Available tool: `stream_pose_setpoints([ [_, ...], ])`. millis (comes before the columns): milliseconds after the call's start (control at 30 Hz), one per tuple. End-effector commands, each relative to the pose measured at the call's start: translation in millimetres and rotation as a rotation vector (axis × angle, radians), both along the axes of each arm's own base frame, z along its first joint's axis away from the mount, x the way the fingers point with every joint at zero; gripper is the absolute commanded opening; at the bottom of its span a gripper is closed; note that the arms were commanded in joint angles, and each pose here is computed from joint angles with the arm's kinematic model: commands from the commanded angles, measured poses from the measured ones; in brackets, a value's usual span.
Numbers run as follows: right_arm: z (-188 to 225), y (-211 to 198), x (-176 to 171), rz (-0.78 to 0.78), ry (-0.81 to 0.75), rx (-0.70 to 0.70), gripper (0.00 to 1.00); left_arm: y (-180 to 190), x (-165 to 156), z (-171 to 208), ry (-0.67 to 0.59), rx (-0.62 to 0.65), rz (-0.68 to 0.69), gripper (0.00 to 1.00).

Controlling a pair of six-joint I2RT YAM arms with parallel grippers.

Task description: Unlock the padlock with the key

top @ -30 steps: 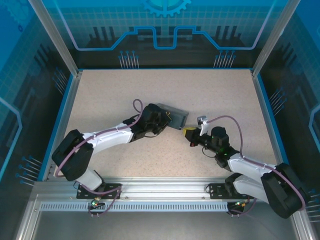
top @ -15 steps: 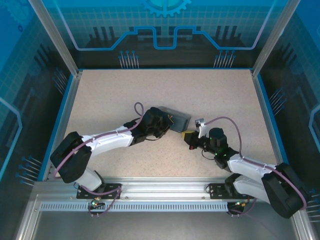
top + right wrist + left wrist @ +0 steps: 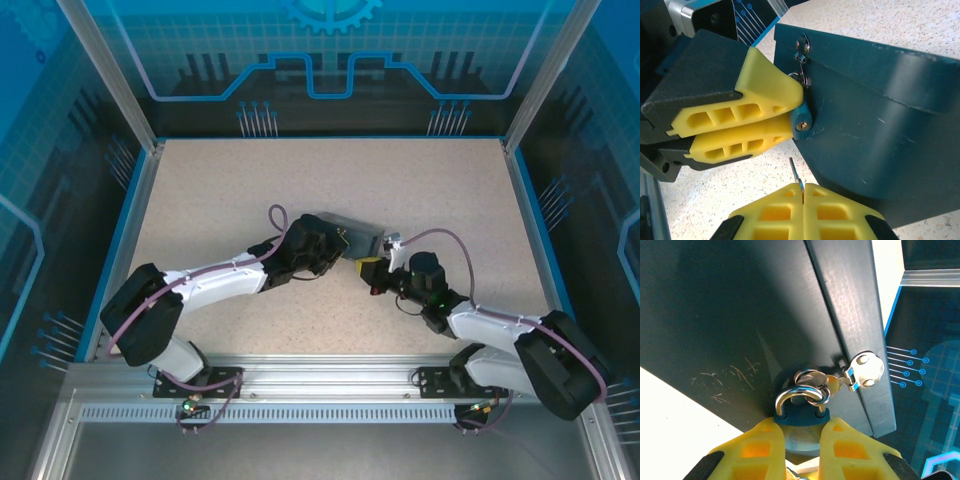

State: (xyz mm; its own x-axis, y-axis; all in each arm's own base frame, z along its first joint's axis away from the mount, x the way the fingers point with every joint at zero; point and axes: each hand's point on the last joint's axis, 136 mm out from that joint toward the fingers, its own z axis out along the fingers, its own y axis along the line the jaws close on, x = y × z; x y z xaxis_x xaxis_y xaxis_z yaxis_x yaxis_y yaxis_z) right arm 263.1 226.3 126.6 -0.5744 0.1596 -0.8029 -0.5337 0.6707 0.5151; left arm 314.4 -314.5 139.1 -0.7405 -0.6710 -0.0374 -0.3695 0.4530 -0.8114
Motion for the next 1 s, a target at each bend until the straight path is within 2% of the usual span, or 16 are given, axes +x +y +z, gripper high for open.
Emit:
stream_pose_setpoints([
  [0,15,3,10,-0.042,-0.04,0.021,0.0,-7,6,16,-0.054,-0.048,0.006,0.12],
  [300,20,-1,16,-0.094,-0.062,0.003,0.0,-8,6,13,-0.047,-0.047,0.006,0.12],
  [967,10,11,22,-0.092,-0.038,-0.007,0.0,-10,6,7,-0.035,-0.053,0.008,0.12],
])
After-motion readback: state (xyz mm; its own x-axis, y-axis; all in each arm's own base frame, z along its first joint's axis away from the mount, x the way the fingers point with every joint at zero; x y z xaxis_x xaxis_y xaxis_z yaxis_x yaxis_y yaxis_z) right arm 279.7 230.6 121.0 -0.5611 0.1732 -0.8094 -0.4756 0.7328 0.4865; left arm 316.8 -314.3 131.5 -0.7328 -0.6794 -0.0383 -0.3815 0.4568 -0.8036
